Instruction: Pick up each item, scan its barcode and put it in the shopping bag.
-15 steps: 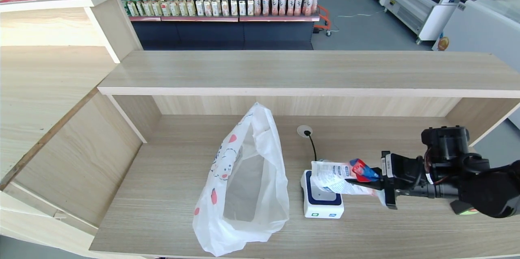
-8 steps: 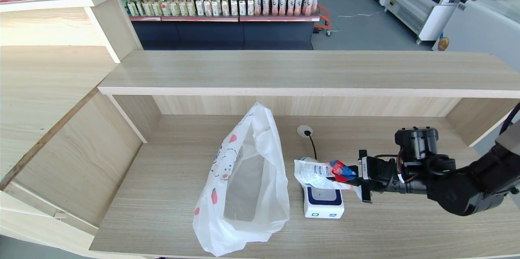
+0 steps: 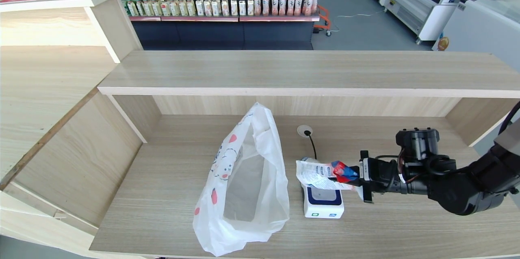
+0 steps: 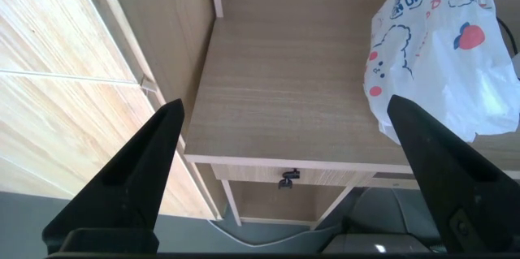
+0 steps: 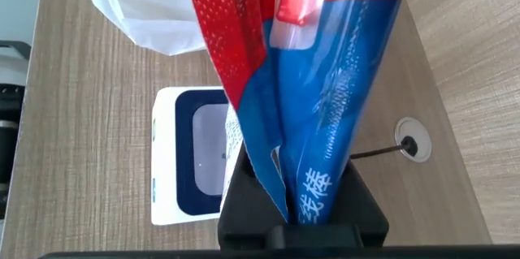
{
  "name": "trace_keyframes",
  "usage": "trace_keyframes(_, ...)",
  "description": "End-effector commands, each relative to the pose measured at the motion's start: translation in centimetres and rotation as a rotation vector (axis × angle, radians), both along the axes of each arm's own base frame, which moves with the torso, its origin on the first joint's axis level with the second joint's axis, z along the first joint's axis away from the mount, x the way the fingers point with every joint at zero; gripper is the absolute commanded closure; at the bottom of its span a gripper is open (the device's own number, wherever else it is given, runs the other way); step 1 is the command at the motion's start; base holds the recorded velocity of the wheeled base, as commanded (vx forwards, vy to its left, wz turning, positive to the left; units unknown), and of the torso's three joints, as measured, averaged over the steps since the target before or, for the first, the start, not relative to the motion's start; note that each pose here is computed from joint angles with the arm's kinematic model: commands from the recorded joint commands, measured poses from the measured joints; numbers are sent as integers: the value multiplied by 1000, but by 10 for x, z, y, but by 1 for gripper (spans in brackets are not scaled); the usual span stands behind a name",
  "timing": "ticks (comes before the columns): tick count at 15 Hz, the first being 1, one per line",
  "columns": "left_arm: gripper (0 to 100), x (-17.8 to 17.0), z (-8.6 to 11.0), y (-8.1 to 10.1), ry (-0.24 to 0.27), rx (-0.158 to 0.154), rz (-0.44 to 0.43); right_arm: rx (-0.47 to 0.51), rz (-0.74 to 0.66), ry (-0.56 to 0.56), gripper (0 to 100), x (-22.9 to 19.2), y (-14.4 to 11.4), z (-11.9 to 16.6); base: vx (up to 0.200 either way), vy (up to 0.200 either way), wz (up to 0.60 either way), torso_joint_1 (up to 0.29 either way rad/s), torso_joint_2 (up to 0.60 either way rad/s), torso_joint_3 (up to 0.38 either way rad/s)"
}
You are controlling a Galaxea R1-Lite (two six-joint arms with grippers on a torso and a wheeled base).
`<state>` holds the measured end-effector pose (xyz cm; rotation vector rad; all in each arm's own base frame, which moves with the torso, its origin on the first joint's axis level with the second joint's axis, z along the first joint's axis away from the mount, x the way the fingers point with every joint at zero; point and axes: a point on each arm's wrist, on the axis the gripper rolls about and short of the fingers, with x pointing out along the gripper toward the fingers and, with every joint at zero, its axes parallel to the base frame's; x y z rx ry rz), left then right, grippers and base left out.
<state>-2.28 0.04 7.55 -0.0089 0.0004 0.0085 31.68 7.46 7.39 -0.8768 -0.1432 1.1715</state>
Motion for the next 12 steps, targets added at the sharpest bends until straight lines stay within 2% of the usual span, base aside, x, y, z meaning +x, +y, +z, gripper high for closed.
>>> trace_keyframes(1, 0, 0, 0, 0, 0, 0, 1, 4, -5, -16, 100, 0, -2, 5, 0, 0, 0, 0, 0, 0)
trace_keyframes(10, 0, 0, 0, 0, 0, 0, 1, 7, -14, -41, 100, -2, -6, 12, 0, 0, 0, 0, 0, 0)
trace_keyframes(12, 0, 0, 0, 0, 0, 0, 1, 22, -23, -67, 100, -7, -7, 27, 0, 0, 0, 0, 0, 0)
